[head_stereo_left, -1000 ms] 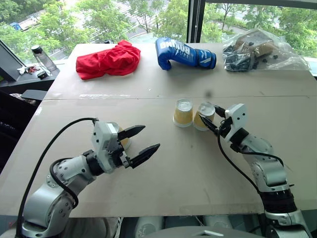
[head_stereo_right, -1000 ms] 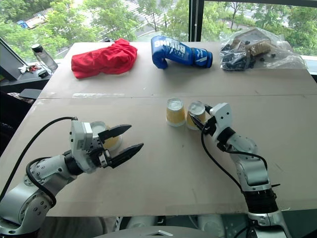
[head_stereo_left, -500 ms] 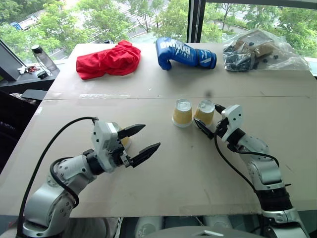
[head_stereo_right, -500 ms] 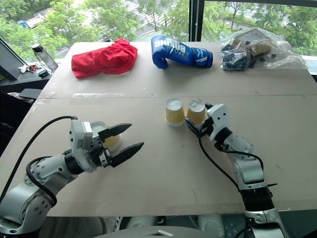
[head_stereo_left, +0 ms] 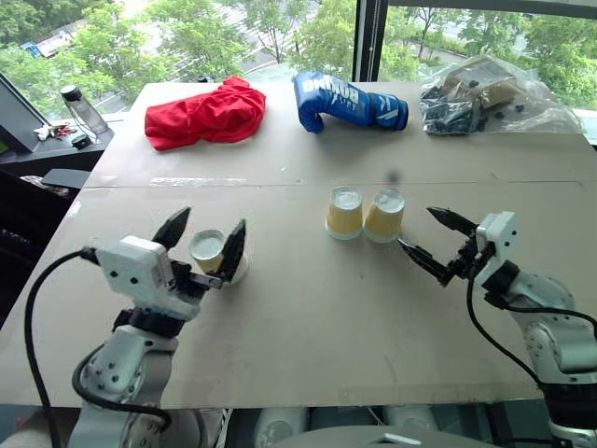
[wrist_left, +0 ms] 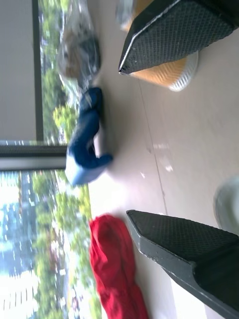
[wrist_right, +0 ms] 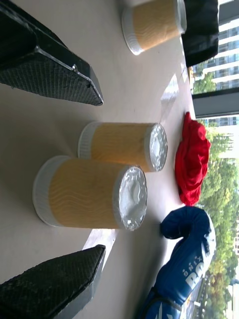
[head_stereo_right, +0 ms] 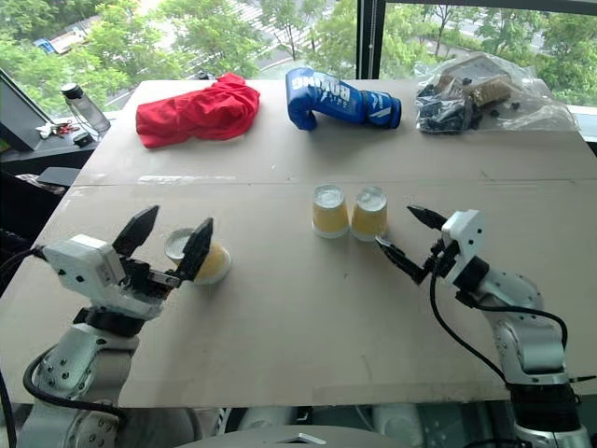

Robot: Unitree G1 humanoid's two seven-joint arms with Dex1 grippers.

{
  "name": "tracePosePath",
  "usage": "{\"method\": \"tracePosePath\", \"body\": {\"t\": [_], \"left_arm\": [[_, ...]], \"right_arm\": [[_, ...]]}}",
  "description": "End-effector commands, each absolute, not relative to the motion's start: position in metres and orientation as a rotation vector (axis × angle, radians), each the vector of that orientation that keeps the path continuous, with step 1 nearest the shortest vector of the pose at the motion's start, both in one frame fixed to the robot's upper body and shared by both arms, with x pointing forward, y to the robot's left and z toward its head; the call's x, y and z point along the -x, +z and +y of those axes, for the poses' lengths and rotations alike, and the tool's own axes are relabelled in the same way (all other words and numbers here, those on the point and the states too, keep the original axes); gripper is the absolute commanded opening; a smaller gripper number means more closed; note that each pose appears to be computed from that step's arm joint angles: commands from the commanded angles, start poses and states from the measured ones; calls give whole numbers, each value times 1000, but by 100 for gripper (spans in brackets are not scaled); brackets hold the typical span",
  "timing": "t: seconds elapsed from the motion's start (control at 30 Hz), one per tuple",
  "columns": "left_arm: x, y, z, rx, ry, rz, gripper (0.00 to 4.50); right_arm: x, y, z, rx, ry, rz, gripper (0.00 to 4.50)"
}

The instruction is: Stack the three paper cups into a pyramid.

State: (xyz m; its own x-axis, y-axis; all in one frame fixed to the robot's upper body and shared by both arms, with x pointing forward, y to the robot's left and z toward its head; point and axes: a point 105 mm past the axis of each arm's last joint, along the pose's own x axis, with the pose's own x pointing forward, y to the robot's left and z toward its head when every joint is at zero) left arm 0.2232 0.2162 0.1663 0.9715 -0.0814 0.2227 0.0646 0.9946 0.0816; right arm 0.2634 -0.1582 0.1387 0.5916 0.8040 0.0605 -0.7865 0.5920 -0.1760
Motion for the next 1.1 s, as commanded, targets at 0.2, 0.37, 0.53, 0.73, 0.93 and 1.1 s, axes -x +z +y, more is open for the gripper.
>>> {"method": "tracePosePath", "body": {"t": [0.2, 0.37, 0.53, 0.73, 0.93, 1.1], "left_arm": [[-222, 143, 223, -61, 5, -144, 450], [-234, 140, 224, -50, -41, -141, 450], [-243, 141, 224, -29, -86, -149, 450], [-246, 133, 218, -16, -131, -111, 450], [-249, 134, 216, -28, -136, -108, 450], [-248, 135, 219, -42, -126, -109, 324]], "right_arm": [[-212, 170, -151, 77, 1240, -249, 443], [-211, 178, -145, 58, 1230, -276, 443], [-210, 180, -144, 51, 1226, -278, 443], [-211, 179, -143, 46, 1222, -279, 443], [-208, 176, -139, 35, 1223, -273, 443], [-208, 176, -138, 31, 1224, -276, 450]]}}
